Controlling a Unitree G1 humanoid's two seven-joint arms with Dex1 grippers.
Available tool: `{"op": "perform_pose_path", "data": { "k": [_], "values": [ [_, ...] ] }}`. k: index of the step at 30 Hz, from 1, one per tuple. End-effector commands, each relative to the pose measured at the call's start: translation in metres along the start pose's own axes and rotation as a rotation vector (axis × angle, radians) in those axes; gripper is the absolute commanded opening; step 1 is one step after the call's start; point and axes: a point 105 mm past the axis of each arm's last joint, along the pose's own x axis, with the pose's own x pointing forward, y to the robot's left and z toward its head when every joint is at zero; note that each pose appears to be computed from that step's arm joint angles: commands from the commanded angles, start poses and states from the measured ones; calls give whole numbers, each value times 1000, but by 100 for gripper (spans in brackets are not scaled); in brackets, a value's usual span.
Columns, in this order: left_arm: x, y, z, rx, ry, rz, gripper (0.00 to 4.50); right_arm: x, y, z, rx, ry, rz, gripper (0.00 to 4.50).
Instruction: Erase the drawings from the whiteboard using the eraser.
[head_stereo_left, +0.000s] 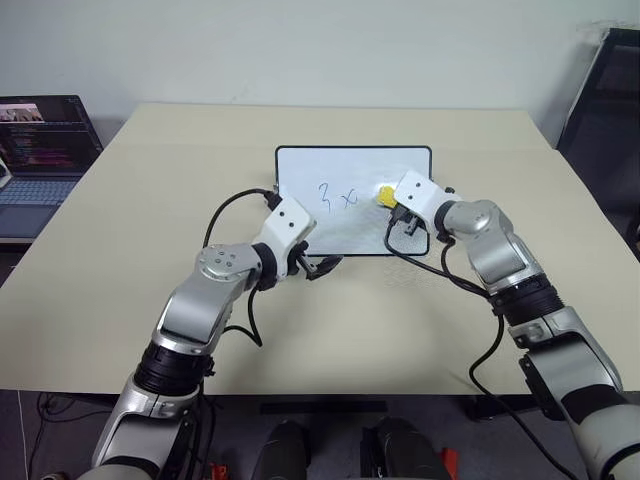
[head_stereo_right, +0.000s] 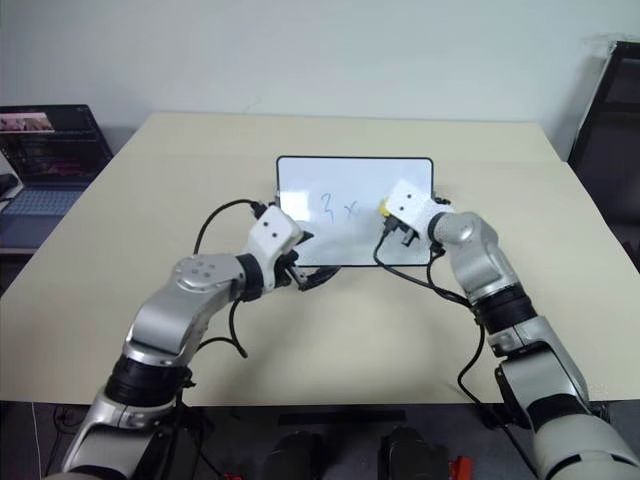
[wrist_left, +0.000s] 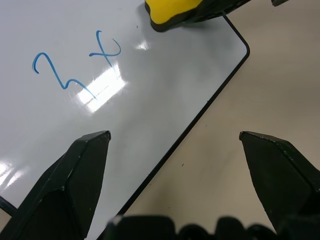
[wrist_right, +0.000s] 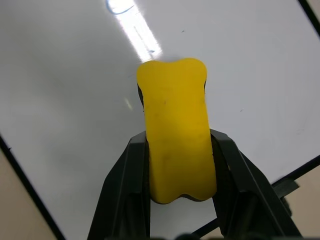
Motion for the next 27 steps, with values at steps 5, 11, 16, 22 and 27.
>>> {"op": "perform_pose_path", "data": {
  "k": [5, 11, 16, 22, 27],
  "values": [
    [-3, 2, 8, 28, -24, 21, 450, 5, -22, 30, -68, -96, -167, 120],
    [-3, 7, 7, 22, -16, 50, 450, 14, -8, 42, -93, -122, -116, 119],
    [-4, 11, 7, 14, -18, 69, 450, 13, 6, 18, -120, -32, -18, 119],
    [-5, 13, 9, 5, -22, 76, 450, 5, 7, 5, -158, 13, 22, 119],
    [-6, 14, 9, 5, -22, 77, 450, 5, -1, 16, -142, -29, -34, 119]
  ]
}}
